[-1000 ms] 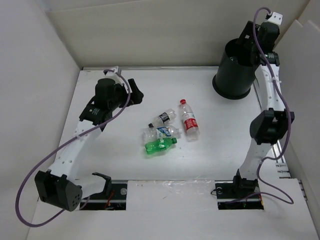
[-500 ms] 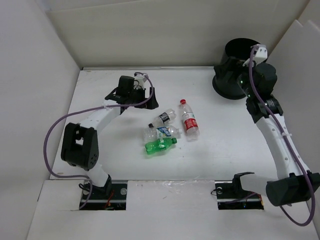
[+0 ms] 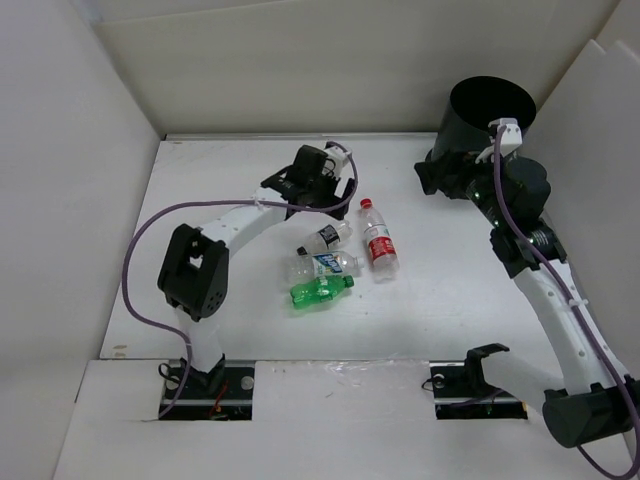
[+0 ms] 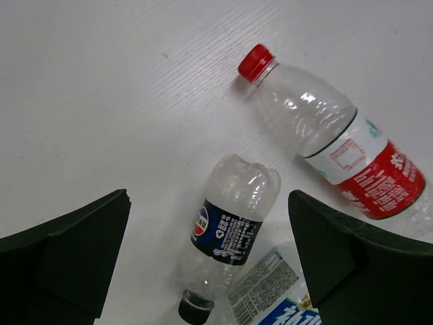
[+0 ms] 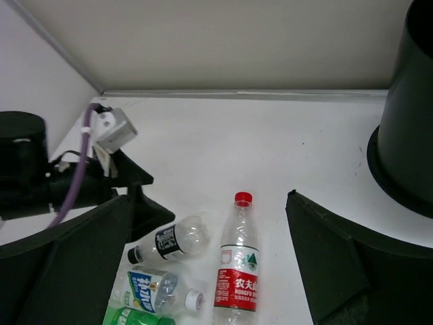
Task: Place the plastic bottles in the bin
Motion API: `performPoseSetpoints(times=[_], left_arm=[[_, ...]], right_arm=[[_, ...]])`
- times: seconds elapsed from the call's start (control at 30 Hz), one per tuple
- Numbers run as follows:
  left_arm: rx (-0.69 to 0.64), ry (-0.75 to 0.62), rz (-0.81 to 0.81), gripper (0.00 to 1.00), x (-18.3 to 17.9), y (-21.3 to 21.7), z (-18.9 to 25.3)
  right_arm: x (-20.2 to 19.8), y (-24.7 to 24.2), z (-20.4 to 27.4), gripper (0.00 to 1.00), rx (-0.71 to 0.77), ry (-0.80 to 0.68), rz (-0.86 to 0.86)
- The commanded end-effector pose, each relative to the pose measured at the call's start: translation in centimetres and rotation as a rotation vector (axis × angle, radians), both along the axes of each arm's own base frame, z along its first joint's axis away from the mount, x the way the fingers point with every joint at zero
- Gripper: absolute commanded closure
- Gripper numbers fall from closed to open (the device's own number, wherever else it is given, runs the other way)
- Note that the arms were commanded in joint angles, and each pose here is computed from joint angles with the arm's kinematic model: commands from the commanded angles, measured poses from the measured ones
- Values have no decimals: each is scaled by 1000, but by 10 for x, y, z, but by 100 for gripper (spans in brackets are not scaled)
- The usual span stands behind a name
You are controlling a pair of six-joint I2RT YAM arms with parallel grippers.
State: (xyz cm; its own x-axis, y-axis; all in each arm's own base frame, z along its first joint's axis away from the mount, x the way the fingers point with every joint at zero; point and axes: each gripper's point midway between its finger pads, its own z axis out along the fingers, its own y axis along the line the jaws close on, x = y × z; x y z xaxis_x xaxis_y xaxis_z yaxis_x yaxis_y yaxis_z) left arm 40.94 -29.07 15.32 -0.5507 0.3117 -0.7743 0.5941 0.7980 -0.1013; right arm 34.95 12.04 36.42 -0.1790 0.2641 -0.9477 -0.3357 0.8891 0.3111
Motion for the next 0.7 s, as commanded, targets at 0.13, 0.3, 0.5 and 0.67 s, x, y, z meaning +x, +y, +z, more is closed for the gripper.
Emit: performPoseSetpoints(times=[0.13, 0.3, 0.5, 0.67], left_arm=[[206, 67, 8, 1, -4, 0, -44], [209, 114, 30, 1, -3, -3, -57], [273, 172, 68, 1, -8, 8, -96], [337, 196, 176, 5, -4, 24, -132]], right_arm=[[-17, 0, 18, 0, -13, -70, 16], [-21, 2, 18, 0, -21, -74, 26], [-22, 5, 14, 0, -23, -65, 35], [-24, 12, 14, 0, -22, -65, 55]])
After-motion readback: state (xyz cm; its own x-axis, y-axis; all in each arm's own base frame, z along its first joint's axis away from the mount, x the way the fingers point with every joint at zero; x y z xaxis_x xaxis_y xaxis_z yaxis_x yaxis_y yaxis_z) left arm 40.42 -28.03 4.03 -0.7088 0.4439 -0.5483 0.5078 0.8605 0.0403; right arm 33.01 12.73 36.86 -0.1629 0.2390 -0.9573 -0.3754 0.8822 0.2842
